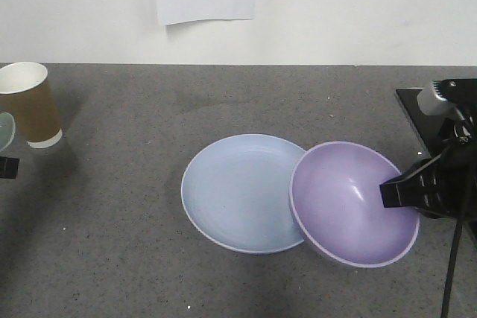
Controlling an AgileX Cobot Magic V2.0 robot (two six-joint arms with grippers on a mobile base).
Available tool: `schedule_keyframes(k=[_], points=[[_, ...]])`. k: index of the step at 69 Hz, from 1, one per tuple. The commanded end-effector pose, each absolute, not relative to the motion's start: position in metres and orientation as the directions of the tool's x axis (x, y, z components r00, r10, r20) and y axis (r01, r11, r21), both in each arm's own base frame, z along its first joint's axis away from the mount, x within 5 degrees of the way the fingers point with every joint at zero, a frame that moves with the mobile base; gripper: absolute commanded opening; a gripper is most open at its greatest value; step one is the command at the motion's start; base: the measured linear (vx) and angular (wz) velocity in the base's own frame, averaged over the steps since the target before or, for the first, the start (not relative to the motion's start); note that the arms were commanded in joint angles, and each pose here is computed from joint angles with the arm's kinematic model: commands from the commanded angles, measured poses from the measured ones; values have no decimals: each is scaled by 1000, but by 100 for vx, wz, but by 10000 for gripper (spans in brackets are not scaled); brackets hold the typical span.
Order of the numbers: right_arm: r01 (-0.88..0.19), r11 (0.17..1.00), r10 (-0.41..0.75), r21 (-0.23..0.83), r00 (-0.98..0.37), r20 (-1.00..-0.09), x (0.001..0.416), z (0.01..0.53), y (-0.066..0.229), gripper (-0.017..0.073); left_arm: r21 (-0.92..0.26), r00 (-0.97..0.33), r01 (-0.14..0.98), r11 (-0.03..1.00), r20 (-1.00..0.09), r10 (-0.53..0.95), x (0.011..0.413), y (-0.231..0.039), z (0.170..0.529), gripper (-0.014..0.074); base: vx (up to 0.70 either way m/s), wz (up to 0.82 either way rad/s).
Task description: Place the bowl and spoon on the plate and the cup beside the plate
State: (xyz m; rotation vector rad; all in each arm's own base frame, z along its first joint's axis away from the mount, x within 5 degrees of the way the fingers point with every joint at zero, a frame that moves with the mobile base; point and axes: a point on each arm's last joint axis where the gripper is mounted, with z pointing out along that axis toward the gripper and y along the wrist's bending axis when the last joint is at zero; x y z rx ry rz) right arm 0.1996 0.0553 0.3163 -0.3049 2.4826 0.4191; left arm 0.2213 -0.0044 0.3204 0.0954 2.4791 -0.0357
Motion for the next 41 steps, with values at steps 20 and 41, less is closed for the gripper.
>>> schedule_keyframes(k=[20,41], points=[[-313,922,-90,229,-746,-660,201,331,55,-1,-7,-724,72,997,-688,47,222,-5,336,55,3,1],[-313,922,-90,229,-746,-660,201,331,55,-1,-7,-724,72,997,-688,47,222,-5,336,55,2,0]])
